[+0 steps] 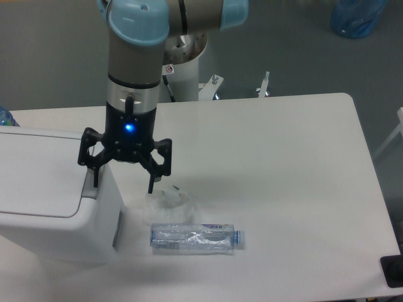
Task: Open the trash can
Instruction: 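Lower the gripper finger onto the lid's front edge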
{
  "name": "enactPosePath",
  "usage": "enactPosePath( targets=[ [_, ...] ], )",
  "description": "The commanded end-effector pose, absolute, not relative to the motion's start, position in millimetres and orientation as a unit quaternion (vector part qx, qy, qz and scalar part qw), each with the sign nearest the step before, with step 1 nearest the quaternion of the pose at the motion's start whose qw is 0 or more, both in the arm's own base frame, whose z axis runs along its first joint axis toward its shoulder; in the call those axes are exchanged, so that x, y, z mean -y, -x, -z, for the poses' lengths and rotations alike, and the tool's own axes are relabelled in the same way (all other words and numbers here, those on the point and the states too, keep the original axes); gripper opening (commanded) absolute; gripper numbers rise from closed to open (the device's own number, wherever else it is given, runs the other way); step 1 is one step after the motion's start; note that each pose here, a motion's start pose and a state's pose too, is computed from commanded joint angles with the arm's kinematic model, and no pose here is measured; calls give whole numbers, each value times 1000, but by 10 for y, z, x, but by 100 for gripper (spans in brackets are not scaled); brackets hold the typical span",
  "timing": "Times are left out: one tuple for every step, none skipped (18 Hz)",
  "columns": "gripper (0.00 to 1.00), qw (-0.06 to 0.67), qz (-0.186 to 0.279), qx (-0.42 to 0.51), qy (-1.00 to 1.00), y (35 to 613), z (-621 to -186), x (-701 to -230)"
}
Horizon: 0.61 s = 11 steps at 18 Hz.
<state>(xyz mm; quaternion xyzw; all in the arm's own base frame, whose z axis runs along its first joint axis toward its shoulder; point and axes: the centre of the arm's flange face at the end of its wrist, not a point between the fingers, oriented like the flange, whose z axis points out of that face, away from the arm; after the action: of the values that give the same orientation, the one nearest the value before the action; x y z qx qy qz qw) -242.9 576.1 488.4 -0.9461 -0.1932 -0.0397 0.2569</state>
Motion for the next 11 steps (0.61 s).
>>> enactPosePath(
  targets=[
    [100, 256, 40, 193, 946, 2426, -4868, -5773],
    [100, 256, 41, 194, 946, 2426, -4866, -5773],
    [100, 255, 41, 194, 946, 2429, -4856, -5777],
    [100, 255, 41, 194, 946, 2429, -4856, -5777],
    [100, 256, 41, 194, 946, 2430, -4864, -5778],
    [100, 256, 40, 193, 946, 2430, -4866, -5778],
    [100, 256, 40, 193, 946, 2430, -4866, -5778],
    [100, 255, 41, 193, 947, 2432, -4849, -5781],
    [100, 254, 42, 193, 947, 2438, -4831, -5789],
    [100, 252, 42, 193, 947, 2444, -4812, -5797],
    [100, 252, 42, 193, 947, 2444, -4812, -5797]
  ],
)
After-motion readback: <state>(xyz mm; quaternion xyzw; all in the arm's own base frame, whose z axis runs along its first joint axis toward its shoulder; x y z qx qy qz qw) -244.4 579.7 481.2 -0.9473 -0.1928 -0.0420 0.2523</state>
